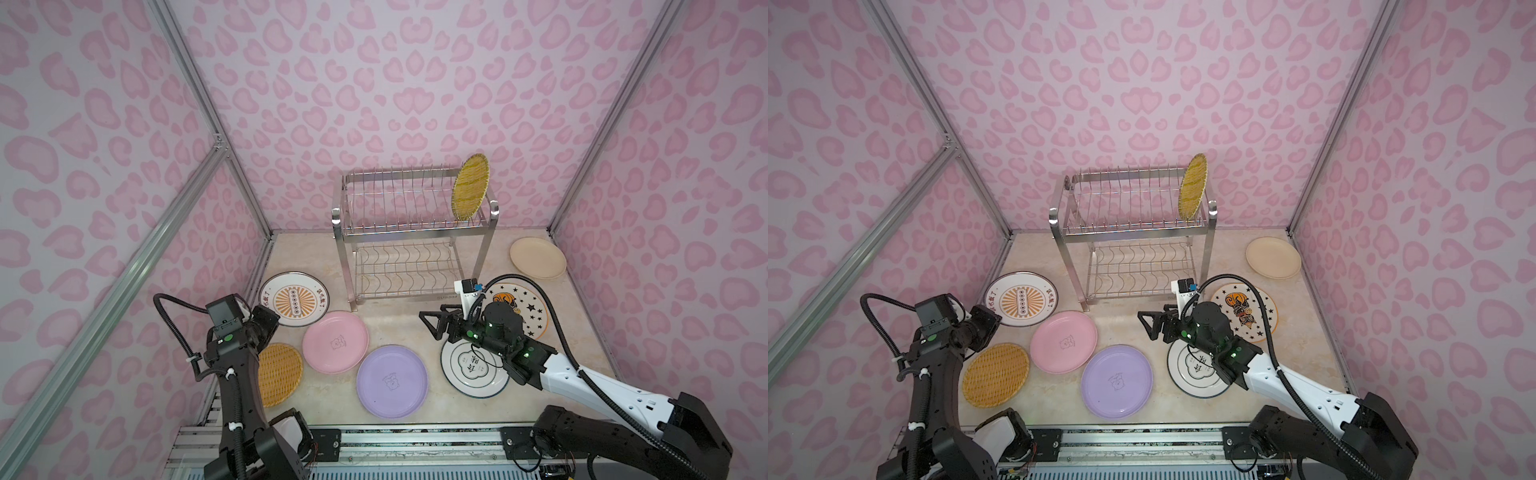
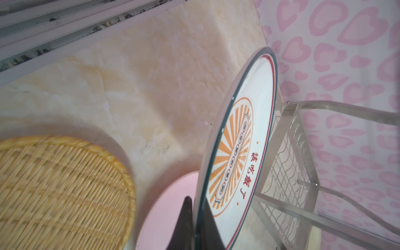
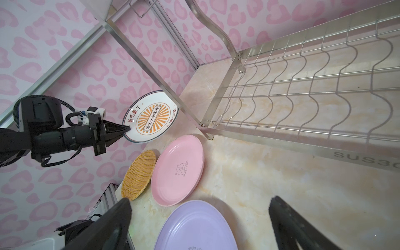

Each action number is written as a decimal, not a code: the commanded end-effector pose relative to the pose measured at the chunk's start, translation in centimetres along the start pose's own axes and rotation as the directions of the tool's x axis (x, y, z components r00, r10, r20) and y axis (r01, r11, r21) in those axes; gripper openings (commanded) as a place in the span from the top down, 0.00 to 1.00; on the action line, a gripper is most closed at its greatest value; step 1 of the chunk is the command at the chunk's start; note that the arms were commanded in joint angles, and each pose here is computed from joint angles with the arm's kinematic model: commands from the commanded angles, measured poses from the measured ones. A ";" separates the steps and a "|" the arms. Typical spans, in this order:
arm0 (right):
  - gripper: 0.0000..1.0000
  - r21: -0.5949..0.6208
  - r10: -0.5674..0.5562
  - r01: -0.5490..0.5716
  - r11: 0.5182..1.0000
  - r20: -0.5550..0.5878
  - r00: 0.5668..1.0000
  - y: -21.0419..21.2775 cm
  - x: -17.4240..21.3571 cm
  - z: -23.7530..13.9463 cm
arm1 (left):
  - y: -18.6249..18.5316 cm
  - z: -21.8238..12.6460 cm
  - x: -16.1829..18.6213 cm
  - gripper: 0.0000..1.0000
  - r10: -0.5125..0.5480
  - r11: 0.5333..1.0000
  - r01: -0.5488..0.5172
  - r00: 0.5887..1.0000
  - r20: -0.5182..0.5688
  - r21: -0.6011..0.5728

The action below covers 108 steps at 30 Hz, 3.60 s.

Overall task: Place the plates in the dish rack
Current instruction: 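Lift the white sunburst plate upright with the left gripper toward the right gripper, then close the right gripper on the sunburst plate's rim while the left gripper holds it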

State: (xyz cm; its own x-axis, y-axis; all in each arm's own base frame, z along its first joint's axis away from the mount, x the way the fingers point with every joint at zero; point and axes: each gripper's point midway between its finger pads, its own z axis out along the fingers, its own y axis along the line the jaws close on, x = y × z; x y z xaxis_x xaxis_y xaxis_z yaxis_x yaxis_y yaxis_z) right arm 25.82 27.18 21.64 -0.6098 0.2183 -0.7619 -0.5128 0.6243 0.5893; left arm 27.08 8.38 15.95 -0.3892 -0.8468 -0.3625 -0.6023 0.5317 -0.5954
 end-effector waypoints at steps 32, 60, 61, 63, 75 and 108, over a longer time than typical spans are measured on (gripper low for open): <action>0.03 0.006 0.126 -0.126 0.992 0.037 0.991 -1.8 -3.3 -2.6 | -7.2 -8.9 15.4 0.96 0.385 0.862 -0.240 0.883 -0.270 0.447; 0.29 -0.010 0.220 -0.220 0.975 0.014 0.975 -0.8 -3.2 -4.9 | -21.4 -9.0 23.4 0.96 0.571 0.593 -0.175 0.779 -0.258 0.786; 0.32 -0.018 0.226 -0.226 0.974 0.014 0.974 -0.7 -3.2 -4.8 | -21.5 -9.0 23.4 0.96 0.571 0.592 -0.174 0.779 -0.257 0.787; 0.38 -0.029 0.239 -0.239 0.971 0.010 0.971 -0.6 -3.1 -4.6 | -21.5 -9.0 23.5 0.96 0.571 0.592 -0.176 0.780 -0.256 0.787; 0.67 -0.075 0.273 -0.271 0.960 0.021 0.962 0.4 -3.2 -4.6 | -21.2 -8.4 23.6 0.96 0.572 0.599 -0.186 0.780 -0.254 0.779; 1.00 -0.009 0.291 -0.292 0.957 0.103 0.951 0.7 -4.5 -6.5 | -21.2 -9.1 22.8 0.17 0.579 0.562 -0.227 0.795 -0.182 0.796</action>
State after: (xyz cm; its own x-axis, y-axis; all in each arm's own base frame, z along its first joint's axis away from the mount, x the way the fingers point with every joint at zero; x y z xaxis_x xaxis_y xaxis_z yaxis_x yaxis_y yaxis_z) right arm 24.05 22.50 26.09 -0.7104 0.4450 -0.5452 -0.3006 0.5086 0.8068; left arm 24.56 -22.21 25.13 -0.8209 -0.3562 -0.4464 0.2409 0.4928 -0.8362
